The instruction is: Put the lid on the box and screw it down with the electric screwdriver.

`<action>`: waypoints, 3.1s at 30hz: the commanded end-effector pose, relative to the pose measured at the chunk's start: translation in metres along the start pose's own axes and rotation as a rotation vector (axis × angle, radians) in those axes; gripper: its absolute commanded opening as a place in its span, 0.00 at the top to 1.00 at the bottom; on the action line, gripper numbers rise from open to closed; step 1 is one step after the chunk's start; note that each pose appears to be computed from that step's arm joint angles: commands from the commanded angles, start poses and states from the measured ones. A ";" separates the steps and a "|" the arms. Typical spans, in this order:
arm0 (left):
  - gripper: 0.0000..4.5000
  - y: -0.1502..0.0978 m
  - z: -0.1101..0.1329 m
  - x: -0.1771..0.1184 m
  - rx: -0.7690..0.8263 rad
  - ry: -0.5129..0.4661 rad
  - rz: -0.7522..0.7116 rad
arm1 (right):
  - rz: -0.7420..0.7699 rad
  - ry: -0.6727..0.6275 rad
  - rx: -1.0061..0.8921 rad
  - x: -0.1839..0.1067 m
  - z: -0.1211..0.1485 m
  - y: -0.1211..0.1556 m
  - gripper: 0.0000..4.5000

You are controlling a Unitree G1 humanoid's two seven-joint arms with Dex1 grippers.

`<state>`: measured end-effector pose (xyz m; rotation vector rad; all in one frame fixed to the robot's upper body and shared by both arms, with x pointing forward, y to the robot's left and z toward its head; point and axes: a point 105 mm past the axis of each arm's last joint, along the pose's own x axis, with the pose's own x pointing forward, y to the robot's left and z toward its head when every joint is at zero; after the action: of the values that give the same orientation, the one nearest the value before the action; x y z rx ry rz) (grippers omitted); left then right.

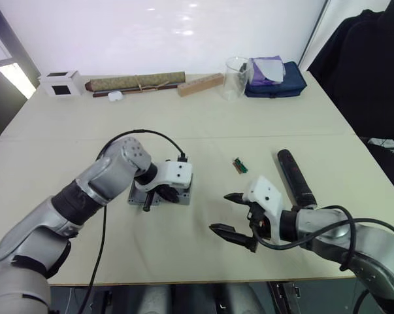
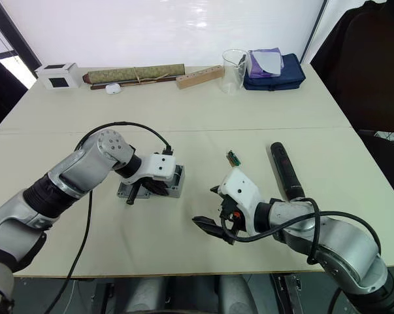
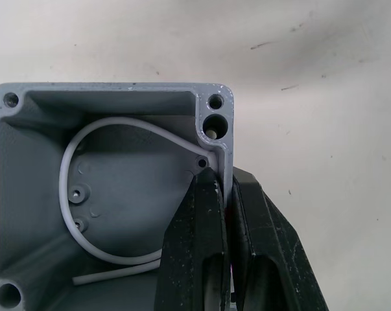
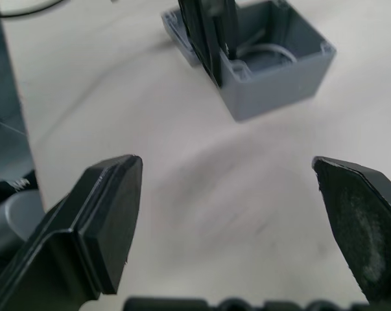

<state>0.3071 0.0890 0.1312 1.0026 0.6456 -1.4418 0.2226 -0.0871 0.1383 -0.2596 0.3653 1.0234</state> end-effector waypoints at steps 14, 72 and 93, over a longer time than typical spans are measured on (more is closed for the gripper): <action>0.99 0.021 0.038 0.014 0.334 -0.071 -0.090 | -0.031 -0.001 -0.039 -0.015 0.004 0.004 0.00; 0.47 -0.014 -0.114 -0.046 -1.325 0.118 0.331 | -0.059 -0.115 -0.381 0.017 0.058 -0.004 0.00; 1.00 0.060 -0.065 -0.134 -1.104 -0.477 0.750 | -0.066 -0.364 -0.060 -0.021 0.087 -0.035 0.00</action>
<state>0.3422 0.2017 0.1439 -0.0153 0.8997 -0.3849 0.2511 -0.0765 0.2038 -0.2612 0.0762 1.0260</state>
